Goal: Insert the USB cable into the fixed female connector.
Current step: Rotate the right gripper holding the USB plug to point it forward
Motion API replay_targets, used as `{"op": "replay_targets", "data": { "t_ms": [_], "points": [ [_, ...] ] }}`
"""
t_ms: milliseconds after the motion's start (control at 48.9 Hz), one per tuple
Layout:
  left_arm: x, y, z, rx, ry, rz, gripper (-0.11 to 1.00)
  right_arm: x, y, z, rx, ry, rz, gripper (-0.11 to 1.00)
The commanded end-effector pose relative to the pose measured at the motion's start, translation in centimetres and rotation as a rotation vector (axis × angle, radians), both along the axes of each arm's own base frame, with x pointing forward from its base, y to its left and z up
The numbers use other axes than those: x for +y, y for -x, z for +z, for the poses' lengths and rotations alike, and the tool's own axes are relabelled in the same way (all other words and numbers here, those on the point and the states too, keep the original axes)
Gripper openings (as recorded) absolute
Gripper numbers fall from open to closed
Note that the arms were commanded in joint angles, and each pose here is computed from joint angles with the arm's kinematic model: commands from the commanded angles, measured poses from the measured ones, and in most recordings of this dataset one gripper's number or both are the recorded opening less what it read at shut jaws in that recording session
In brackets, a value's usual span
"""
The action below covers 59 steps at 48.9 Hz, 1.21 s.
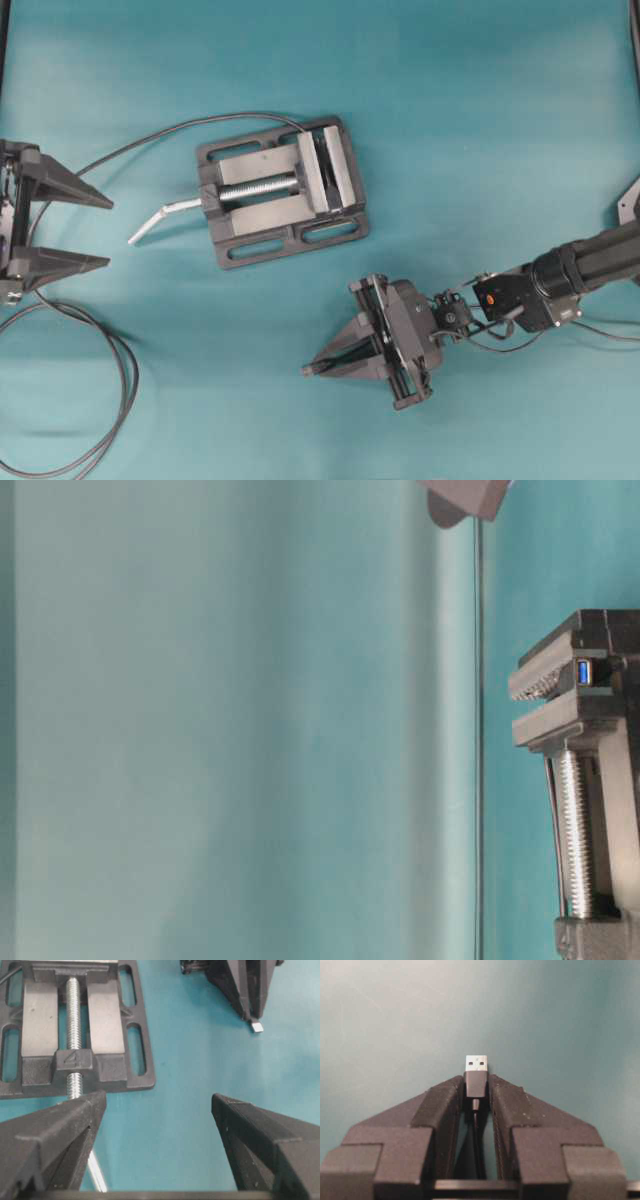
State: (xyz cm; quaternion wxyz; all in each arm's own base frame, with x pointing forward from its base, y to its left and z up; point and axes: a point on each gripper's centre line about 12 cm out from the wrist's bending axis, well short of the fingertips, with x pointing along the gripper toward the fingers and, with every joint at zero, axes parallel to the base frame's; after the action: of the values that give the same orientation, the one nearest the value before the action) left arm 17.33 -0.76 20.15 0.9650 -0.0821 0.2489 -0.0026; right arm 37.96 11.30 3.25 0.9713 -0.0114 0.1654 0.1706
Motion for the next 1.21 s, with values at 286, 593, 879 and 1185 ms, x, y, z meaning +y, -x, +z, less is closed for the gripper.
{"op": "replay_targets", "data": {
  "t_ms": [286,593,879,1185],
  "points": [
    [-0.1,-0.2,0.2,-0.007,0.010,0.003,1.00,-0.1,0.1,-1.0,0.043,0.024,0.007,0.20],
    [0.0,0.0,-0.2,0.004,0.010,0.005,1.00,-1.0,-0.7,2.3,-0.042,-0.008,-0.047,0.20],
    [0.0,0.1,-0.4,0.002,0.013,0.005,1.00,-1.3,-1.1,5.1,-0.055,-0.018,-0.081,0.20],
    [0.0,0.1,-0.4,0.002,0.012,0.006,1.00,-2.4,-1.1,5.2,-0.046,-0.047,-0.195,0.20]
  ]
}}
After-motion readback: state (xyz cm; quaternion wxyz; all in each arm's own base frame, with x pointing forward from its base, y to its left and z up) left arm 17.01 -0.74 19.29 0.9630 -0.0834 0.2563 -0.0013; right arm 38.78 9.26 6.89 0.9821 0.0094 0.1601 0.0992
